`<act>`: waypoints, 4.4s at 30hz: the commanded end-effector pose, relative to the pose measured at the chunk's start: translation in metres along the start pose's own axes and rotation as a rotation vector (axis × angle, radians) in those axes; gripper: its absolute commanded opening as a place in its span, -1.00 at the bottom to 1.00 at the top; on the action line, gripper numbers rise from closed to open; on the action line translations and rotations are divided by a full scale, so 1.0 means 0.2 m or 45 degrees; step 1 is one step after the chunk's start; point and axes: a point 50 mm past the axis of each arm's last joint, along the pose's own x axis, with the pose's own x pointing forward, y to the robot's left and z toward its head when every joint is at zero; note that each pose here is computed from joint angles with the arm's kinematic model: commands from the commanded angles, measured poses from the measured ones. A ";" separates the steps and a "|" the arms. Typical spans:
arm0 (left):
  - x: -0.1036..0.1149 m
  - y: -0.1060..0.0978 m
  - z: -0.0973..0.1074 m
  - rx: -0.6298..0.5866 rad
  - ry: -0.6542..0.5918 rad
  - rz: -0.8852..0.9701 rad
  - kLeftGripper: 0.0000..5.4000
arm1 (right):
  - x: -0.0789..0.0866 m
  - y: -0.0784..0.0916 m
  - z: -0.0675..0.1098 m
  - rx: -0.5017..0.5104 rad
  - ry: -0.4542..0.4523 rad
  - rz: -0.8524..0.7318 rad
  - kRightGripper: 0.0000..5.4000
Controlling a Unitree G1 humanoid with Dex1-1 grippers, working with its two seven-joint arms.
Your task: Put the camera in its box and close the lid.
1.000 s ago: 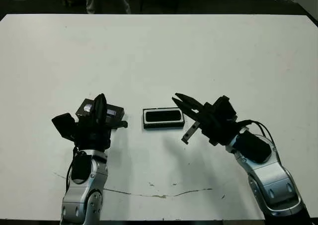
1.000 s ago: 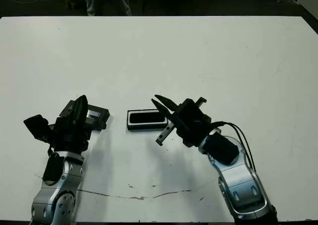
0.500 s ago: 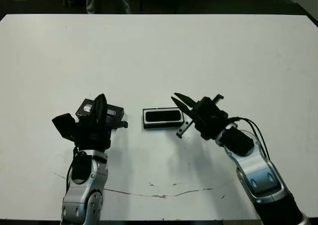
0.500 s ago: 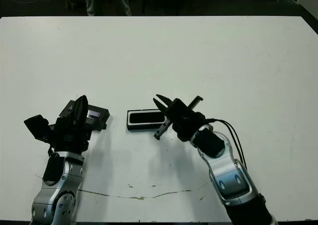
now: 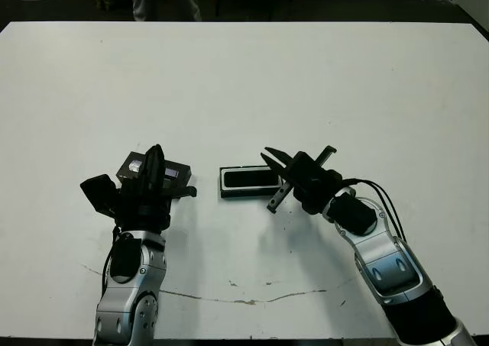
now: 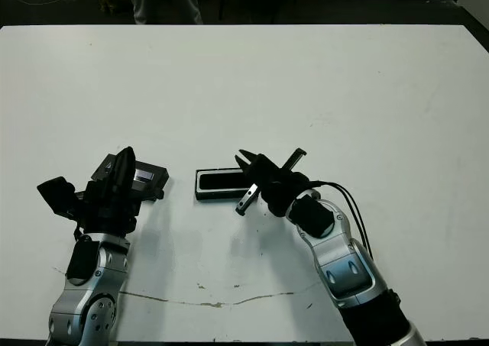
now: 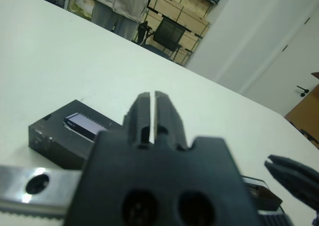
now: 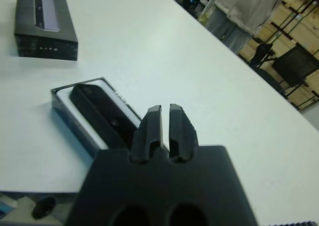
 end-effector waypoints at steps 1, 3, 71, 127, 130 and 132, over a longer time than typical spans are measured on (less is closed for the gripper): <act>-0.02 0.01 -0.04 -0.005 0.044 0.036 -1.00 | -0.02 0.05 -0.05 0.015 0.083 0.042 -0.99; -0.02 0.01 -0.04 -0.008 0.045 0.036 -1.00 | -0.02 0.07 -0.07 0.006 0.115 0.055 -0.99; -0.02 0.03 -0.02 0.008 0.030 0.022 -1.00 | -0.39 -0.04 -0.30 0.790 -0.154 -0.956 -0.99; 0.24 0.22 0.71 1.663 0.273 -0.976 -1.00 | -0.37 0.00 -0.31 0.786 -0.110 -0.903 -0.99; 0.33 0.23 0.70 1.697 0.421 -1.093 -1.00 | -0.37 0.00 -0.32 0.793 -0.116 -0.898 -0.99; 0.38 0.23 0.69 1.706 0.480 -1.128 -1.00 | -0.37 0.01 -0.31 0.797 -0.115 -0.892 -0.99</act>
